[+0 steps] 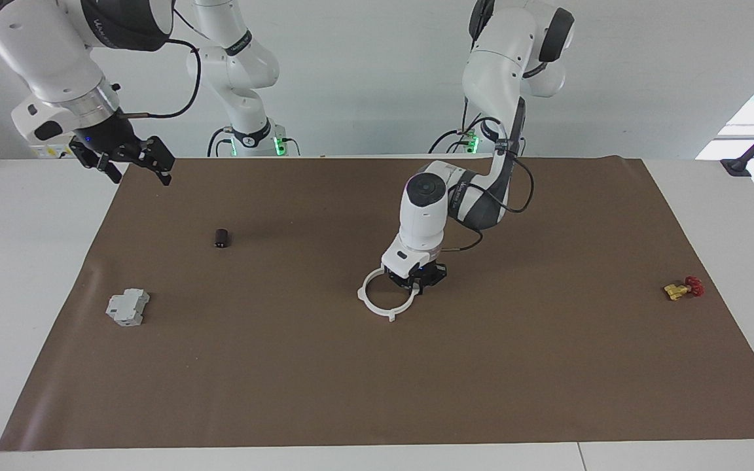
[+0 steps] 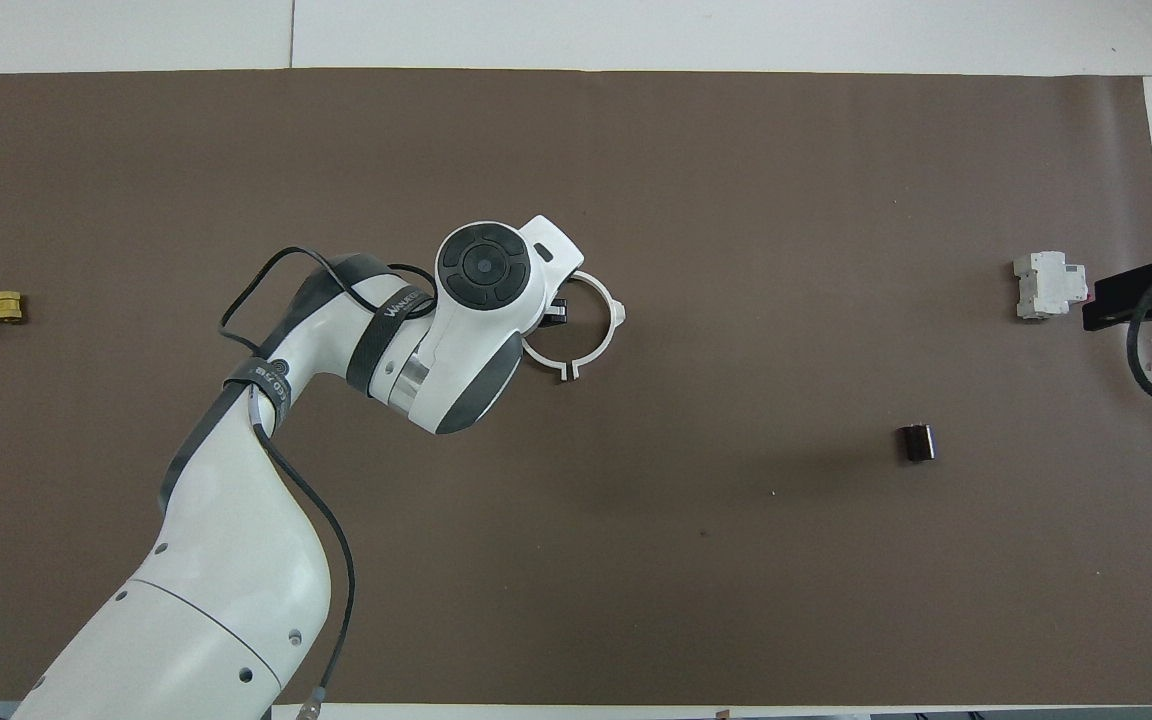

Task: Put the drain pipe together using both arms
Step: 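Press the held half-ring onto the placed half with the left gripper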

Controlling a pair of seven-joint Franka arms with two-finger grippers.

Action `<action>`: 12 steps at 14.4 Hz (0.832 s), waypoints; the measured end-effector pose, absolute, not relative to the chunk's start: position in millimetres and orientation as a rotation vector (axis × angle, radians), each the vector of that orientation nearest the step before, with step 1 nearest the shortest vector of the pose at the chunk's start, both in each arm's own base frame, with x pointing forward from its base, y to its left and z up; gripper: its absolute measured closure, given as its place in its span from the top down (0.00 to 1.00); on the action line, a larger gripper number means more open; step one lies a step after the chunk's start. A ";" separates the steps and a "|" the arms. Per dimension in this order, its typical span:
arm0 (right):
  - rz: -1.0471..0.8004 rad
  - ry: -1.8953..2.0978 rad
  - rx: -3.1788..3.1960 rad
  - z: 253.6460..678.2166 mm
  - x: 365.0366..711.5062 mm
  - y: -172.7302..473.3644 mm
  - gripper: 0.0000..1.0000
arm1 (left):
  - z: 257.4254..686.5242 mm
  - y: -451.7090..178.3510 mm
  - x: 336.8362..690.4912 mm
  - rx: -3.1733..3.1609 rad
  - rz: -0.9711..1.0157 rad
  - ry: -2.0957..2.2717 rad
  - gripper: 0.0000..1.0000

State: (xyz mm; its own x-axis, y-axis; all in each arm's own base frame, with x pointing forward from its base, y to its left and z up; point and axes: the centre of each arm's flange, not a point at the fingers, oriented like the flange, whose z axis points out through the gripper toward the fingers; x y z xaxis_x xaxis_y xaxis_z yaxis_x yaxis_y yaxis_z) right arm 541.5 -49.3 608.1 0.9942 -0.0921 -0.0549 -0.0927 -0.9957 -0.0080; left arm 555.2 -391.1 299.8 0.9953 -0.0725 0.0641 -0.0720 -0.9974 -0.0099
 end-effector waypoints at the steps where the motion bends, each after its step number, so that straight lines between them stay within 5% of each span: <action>1: 0.085 0.145 -3.126 608.1 541.5 -49.3 1.00 | 299.8 -391.1 555.2 -3.132 -0.099 0.110 0.21; 12: 0.085 0.145 -3.126 608.1 541.5 -49.2 1.00 | 299.8 -390.7 555.5 -3.146 -0.088 0.053 0.21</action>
